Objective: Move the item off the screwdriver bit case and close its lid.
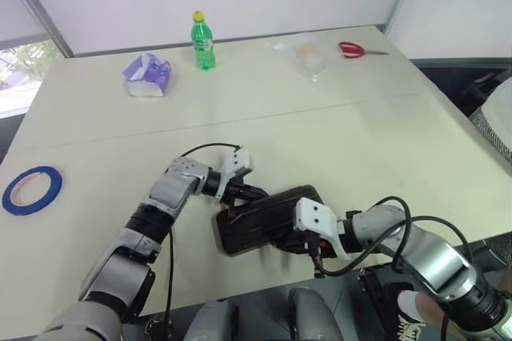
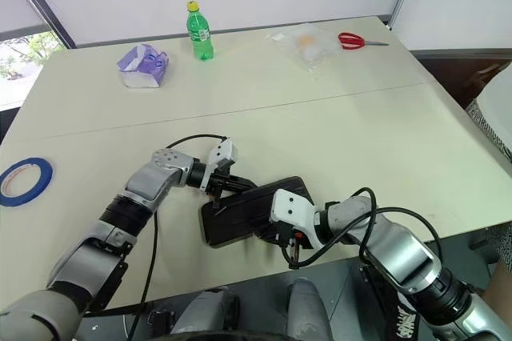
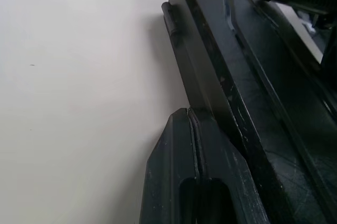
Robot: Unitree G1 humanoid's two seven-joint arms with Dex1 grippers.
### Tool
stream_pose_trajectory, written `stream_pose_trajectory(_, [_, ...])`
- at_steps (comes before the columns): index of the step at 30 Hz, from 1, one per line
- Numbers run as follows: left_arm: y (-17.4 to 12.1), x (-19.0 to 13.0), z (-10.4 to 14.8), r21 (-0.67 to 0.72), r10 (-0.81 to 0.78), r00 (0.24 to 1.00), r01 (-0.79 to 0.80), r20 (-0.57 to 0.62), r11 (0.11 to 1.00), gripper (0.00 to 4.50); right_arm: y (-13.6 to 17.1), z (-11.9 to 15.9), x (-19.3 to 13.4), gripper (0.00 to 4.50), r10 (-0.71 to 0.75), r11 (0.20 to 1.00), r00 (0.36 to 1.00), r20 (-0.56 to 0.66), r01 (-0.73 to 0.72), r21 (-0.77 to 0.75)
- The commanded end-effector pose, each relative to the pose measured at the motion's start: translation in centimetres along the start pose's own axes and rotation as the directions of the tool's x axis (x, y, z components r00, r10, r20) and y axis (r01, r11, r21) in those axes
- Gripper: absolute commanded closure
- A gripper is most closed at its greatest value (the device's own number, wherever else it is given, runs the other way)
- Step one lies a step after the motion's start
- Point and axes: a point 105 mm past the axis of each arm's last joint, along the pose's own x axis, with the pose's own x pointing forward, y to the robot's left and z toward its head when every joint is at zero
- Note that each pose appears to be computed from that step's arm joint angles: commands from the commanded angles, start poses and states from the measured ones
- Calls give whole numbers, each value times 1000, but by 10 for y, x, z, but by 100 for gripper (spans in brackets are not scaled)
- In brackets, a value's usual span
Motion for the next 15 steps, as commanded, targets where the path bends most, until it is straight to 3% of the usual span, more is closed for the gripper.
stream_pose_trajectory(1, [-16, 15, -5, 27, -92, 996, 92, -18, 995, 450, -19, 1, -1, 440, -136, 990, 991, -1, 136, -37])
stream_pose_trajectory(10, [-19, 20, -6, 27, -109, 994, 109, -19, 994, 450, -31, -2, 2, 440, -228, 972, 974, -8, 227, -56])
stream_pose_trajectory(15, [-19, 18, -4, 19, -105, 994, 105, -3, 994, 450, -19, 0, -1, 440, -174, 983, 985, -12, 173, -62])
